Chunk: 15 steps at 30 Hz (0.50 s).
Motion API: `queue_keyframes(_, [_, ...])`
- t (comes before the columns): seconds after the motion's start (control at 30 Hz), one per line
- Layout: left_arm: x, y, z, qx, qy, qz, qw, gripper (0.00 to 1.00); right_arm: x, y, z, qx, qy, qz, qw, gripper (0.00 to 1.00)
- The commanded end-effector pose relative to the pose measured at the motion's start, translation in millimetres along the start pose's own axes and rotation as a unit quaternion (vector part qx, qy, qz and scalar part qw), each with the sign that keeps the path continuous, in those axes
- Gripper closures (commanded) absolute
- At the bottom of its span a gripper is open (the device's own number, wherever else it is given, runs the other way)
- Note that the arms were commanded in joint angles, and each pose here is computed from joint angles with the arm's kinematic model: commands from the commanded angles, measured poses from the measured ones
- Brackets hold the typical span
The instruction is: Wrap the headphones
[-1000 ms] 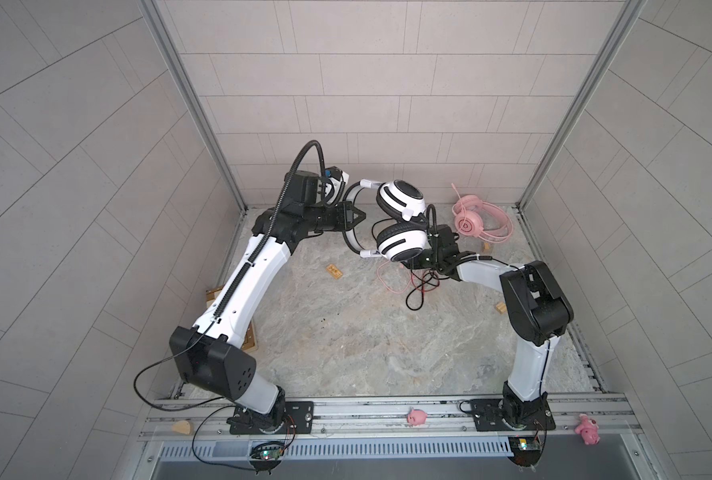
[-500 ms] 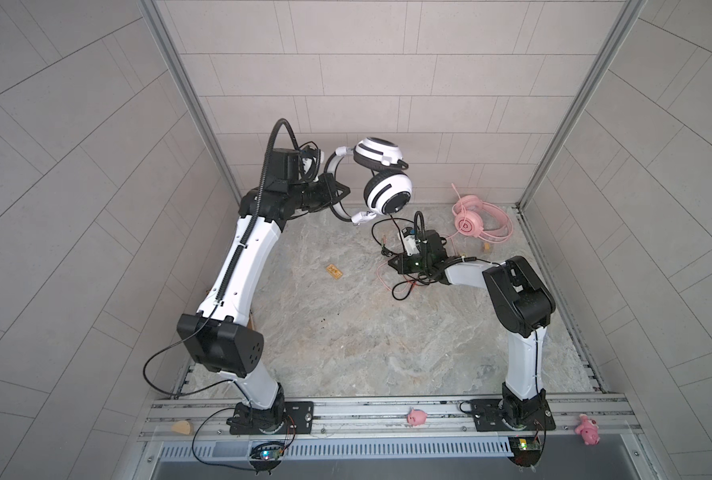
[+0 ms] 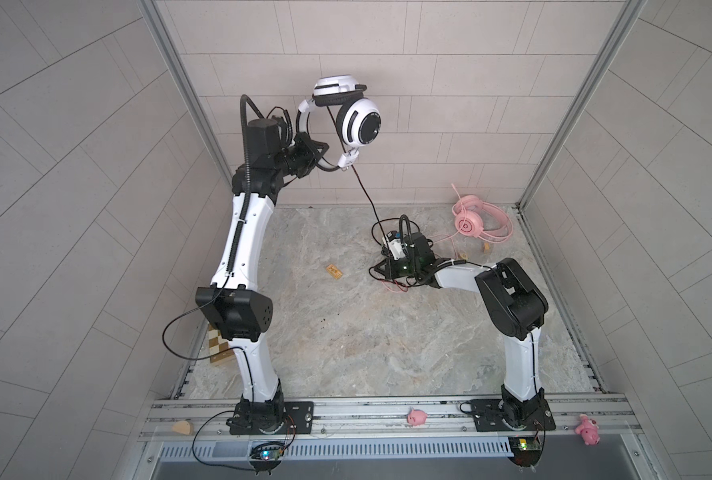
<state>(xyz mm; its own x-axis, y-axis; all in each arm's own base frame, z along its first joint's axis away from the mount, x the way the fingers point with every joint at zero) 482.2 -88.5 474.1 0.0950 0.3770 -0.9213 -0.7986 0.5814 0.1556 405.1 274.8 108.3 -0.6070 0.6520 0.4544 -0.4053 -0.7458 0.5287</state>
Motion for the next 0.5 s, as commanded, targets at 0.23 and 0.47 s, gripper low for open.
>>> queue_keyframes(0.23, [56.6, 5.7, 27.8, -0.068, -0.006, 0.097, 0.993, 1.00, 34.6, 37.7, -67.2, 0.053, 0.030, -0.014, 0.998, 1.00])
queue_keyframes(0.47, [99.4, 4.4, 28.2, -0.079, -0.018, 0.168, 0.982, 1.00, 41.8, 90.9, -83.8, 0.071, 0.069, -0.083, 0.992, 1.00])
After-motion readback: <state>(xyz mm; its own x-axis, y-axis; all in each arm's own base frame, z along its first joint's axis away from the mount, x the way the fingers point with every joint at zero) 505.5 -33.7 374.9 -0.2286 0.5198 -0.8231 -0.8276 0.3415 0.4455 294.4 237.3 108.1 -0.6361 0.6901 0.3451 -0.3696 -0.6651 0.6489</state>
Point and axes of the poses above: each gripper's point midway between its finger pads, its own y axis back along the fingers, its own x axis along the line the jaws close on, z = x × y, the point moved 6 cm from there along y, back along the fingers, and after that the axes turned 10 degrees about y, right-handed, at the moved point
